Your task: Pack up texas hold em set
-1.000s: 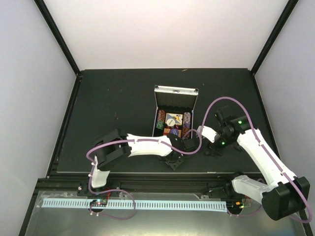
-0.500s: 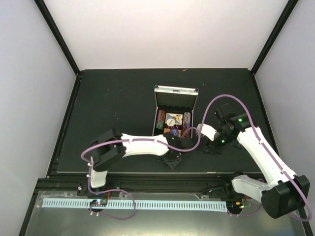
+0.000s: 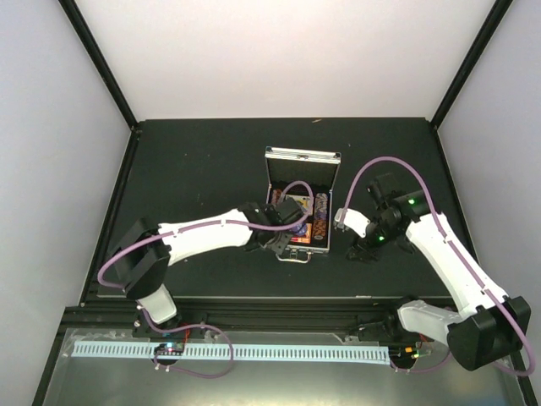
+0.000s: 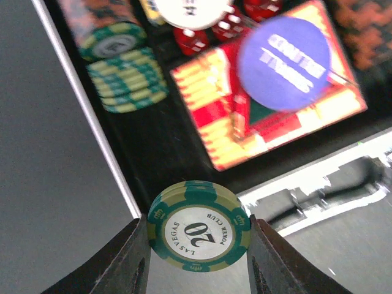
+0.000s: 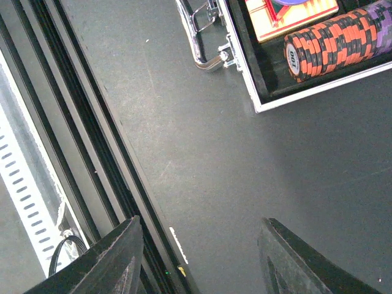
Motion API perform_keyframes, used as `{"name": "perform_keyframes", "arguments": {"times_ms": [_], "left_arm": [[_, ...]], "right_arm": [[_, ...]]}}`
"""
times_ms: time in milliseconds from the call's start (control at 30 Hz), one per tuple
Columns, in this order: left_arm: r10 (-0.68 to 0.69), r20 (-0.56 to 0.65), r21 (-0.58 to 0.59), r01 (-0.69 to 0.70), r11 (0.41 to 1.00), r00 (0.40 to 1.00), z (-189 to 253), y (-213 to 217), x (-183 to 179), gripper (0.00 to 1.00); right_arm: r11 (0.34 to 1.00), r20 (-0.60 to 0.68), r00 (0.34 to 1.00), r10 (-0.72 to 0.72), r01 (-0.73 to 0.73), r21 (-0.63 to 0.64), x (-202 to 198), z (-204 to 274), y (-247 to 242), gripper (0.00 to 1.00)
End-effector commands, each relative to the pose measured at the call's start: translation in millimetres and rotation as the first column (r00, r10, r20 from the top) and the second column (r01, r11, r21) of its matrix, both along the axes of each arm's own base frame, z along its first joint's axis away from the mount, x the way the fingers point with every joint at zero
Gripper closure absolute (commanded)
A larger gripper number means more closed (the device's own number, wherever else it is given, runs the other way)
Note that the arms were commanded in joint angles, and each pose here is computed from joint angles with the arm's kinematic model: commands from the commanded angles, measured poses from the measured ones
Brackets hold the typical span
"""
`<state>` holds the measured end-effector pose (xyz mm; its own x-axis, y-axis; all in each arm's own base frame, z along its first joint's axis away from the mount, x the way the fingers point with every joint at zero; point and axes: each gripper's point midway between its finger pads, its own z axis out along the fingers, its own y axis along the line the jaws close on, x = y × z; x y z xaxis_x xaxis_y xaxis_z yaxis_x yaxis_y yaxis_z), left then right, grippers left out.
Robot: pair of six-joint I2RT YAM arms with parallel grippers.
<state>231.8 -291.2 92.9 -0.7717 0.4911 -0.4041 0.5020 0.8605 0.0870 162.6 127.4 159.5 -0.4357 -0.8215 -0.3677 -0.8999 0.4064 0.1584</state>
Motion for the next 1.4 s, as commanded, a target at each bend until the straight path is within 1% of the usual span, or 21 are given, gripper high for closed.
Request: {"name": "perform_keyframes", "arguments": {"times_ms": [0,167,467,567,867,1067,1233,1367], "left_arm": [[0.079,0.040,-0.031,-0.077,0.997,0.996,-6.5,7.1,35.0,0.66],[0.107,0.019,-0.042,-0.106,0.993,0.994,-20.0,12.8,54.8,0.66],[0.124,-0.017,-0.047,-0.125,0.991,0.992,-41.2,13.7,69.2,0.66],[0.130,-0.024,-0.066,-0.131,0.989,0.991,-46.6,9.6,75.8,0.65],[0.126,-0.017,-0.044,-0.126,0.991,0.992,-56.1,-0.2,92.3,0.65],[0.157,-0.006,-0.026,-0.157,0.987,0.988,-56.8,7.1,94.2,0.52],[0.169,0.006,-0.053,-0.169,0.984,0.986,-42.9,10.8,91.1,0.47],[0.172,0.013,-0.071,-0.171,0.983,0.985,-35.1,13.6,87.9,0.47]], "right_arm": [[1.000,0.000,1.000,0.009,-0.009,0.020,3.0,9.3,5.1,0.46],[1.000,-0.007,1.000,0.016,-0.016,0.013,2.8,8.5,4.5,0.46],[1.000,-0.013,0.999,0.029,-0.029,0.000,10.2,8.3,5.7,0.46],[1.000,-0.014,0.999,0.028,-0.028,-0.004,10.5,11.5,5.3,0.46],[1.000,-0.022,0.999,0.024,-0.024,-0.018,3.1,4.5,0.6,0.46],[1.000,-0.027,1.000,0.015,-0.015,-0.014,2.6,4.4,1.3,0.46],[1.000,-0.020,1.000,0.012,-0.012,-0.009,5.4,5.9,2.8,0.46],[1.000,-0.021,1.000,0.007,-0.007,-0.003,8.4,6.6,4.7,0.46]]}}
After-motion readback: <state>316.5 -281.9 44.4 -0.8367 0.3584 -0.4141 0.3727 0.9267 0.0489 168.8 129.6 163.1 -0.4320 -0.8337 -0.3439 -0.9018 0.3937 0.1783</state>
